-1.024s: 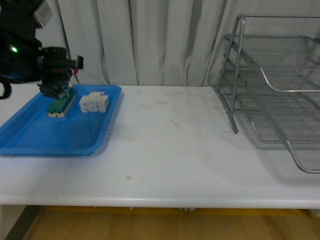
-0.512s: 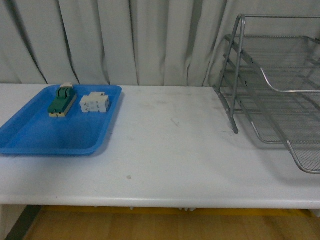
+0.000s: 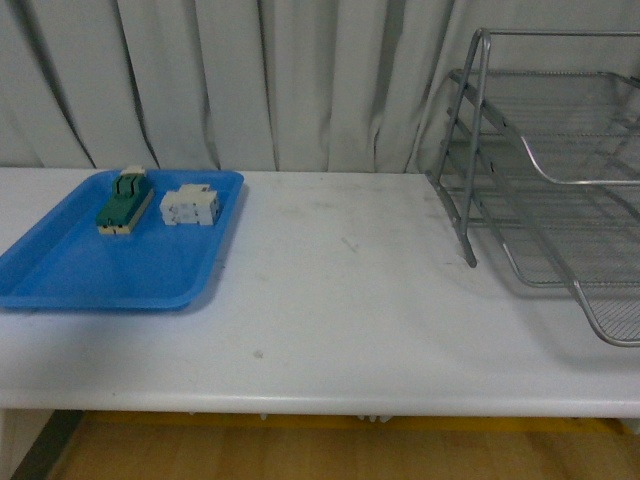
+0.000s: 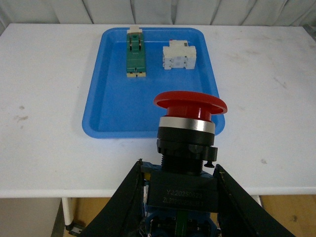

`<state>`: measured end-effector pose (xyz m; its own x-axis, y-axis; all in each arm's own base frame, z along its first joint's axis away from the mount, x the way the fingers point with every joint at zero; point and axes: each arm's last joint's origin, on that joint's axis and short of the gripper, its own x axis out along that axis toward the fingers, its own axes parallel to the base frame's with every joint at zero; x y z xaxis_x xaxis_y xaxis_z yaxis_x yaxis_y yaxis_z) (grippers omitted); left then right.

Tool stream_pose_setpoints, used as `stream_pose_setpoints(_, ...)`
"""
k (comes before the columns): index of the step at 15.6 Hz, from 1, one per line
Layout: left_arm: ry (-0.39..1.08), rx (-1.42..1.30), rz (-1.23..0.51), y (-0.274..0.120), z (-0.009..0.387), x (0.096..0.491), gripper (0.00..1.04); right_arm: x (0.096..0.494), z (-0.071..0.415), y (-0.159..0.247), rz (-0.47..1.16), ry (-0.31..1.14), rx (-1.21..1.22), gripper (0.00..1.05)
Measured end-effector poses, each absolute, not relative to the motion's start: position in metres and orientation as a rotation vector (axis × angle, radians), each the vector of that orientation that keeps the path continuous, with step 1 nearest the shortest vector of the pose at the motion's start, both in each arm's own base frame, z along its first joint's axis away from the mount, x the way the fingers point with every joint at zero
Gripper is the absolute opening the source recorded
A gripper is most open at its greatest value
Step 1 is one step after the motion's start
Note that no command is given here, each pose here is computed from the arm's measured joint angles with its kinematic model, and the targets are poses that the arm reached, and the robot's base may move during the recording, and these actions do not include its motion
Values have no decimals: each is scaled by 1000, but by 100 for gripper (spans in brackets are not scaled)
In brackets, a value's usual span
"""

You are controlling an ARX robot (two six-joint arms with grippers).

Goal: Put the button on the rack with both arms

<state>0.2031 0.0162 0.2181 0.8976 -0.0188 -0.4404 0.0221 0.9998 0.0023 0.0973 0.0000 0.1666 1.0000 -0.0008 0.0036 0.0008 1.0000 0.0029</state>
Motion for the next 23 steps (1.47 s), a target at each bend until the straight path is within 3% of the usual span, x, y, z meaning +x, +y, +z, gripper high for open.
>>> stream_pose_setpoints(23, 463, 14, -31, 12, 212, 202, 35, 97, 167, 0, 0, -4, 3, 98)
